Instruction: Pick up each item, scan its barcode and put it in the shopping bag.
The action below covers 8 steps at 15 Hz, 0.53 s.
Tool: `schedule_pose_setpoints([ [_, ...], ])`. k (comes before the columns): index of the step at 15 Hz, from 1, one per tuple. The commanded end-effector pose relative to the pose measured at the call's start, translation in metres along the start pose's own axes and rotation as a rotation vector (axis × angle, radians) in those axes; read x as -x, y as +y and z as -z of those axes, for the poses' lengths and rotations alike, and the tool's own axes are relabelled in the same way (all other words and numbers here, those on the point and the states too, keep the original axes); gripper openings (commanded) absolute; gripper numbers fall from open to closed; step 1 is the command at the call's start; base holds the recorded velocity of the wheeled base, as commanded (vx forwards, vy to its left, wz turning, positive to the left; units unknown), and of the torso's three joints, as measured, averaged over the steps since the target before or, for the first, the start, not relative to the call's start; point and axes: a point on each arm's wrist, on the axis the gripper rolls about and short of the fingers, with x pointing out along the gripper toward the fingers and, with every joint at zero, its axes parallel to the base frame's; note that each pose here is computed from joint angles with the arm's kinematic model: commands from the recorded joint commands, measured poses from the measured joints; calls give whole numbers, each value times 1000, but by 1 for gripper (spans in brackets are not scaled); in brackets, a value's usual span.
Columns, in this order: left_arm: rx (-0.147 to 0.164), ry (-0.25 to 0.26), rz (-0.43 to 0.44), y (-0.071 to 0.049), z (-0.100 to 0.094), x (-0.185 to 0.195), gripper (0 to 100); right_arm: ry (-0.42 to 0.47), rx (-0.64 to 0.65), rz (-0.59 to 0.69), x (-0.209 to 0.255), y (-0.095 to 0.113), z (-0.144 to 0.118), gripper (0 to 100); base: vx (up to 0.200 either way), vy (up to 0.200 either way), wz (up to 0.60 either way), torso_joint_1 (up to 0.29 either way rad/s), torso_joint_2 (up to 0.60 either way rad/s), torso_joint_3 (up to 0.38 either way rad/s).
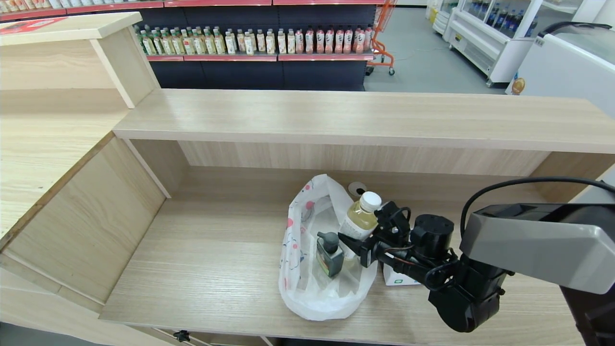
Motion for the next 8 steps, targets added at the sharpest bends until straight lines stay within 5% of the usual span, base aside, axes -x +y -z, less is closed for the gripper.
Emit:
schedule_pose_setpoints([
  [1, 0, 0, 0, 0, 0, 0, 100, 6, -1, -9, 0, 1, 3, 0, 0, 0, 0, 0, 0, 0],
  [8, 0, 1, 0, 0, 0, 0, 100, 37, 41, -16, 2, 3, 11, 0, 0, 0, 0, 0, 0, 0],
])
